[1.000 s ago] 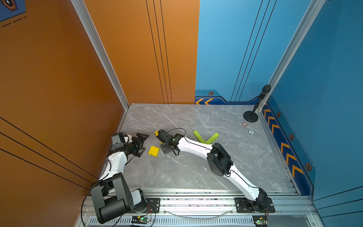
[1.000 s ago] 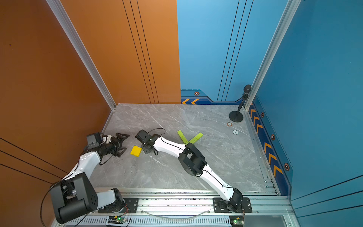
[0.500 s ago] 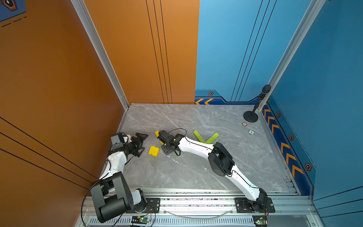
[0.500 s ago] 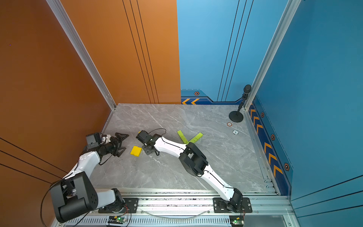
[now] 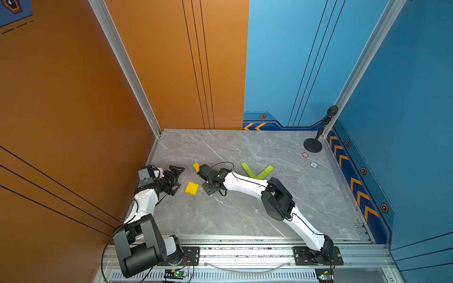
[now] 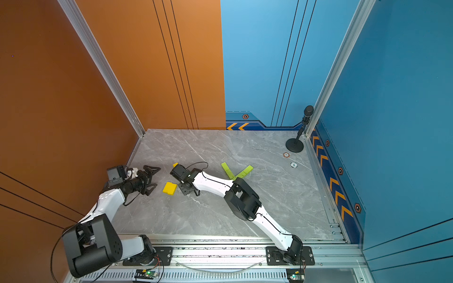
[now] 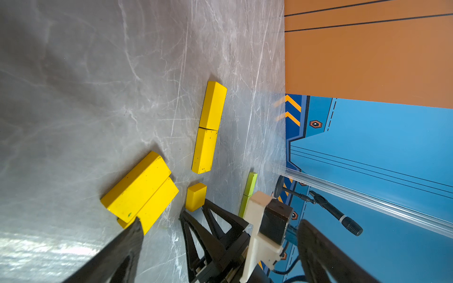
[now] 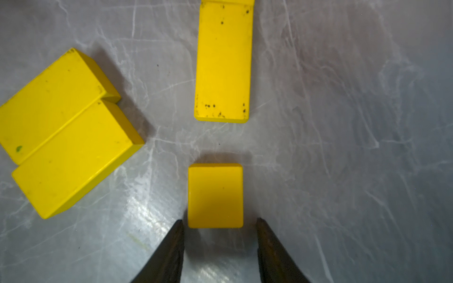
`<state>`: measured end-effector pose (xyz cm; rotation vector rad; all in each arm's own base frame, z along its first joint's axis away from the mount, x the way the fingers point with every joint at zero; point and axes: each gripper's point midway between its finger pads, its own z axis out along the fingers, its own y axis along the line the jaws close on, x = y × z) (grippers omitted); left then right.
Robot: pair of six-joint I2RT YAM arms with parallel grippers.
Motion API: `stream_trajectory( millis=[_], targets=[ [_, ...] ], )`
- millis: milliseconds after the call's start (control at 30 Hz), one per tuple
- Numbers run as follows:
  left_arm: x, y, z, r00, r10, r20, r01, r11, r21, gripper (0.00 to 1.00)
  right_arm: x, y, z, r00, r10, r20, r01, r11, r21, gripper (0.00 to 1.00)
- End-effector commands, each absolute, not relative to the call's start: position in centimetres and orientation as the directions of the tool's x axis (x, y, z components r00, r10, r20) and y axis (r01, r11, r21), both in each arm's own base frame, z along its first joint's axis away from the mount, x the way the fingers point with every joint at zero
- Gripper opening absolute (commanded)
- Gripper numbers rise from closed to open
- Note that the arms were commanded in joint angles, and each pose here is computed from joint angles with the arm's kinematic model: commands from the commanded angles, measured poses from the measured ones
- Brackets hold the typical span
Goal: Assemble the letter v with building blocks
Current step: Assemble the building block at the center of the board.
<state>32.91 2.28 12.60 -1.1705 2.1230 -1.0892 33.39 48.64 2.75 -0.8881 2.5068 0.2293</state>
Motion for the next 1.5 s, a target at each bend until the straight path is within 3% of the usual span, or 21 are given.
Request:
stream_trajectory(
  millis=[0,333,633,1467],
  targets=[
    [32.9,2.5,13.0,-0.521,-0.853,-0.04,-0.46,0.32,-0.828,0.98,32.8,47.6,-0.7,-0.717,-0.569,-0.403,-0.619,0.785,-0.008,0.48],
    [32.9,2.7,12.8,-0.513,-0.858,-0.032,-0.468,0.31,-0.828,0.98,32.5,48.4,-1.5,-0.72,-0.568,-0.4,-0.622,0.783,0.007,0.48],
    [32.9,2.8,12.8,-0.51,-0.86,-0.031,-0.47,0.308,-0.827,0.98,33.3,47.5,-1.8,-0.728,-0.561,-0.393,-0.598,0.801,-0.035,0.33],
    [32.9,3.0,12.6,-0.506,-0.862,-0.025,-0.476,0.304,-0.825,0.98,34.5,47.6,-2.4,-0.725,-0.567,-0.391,-0.605,0.795,-0.031,0.33]
  ],
)
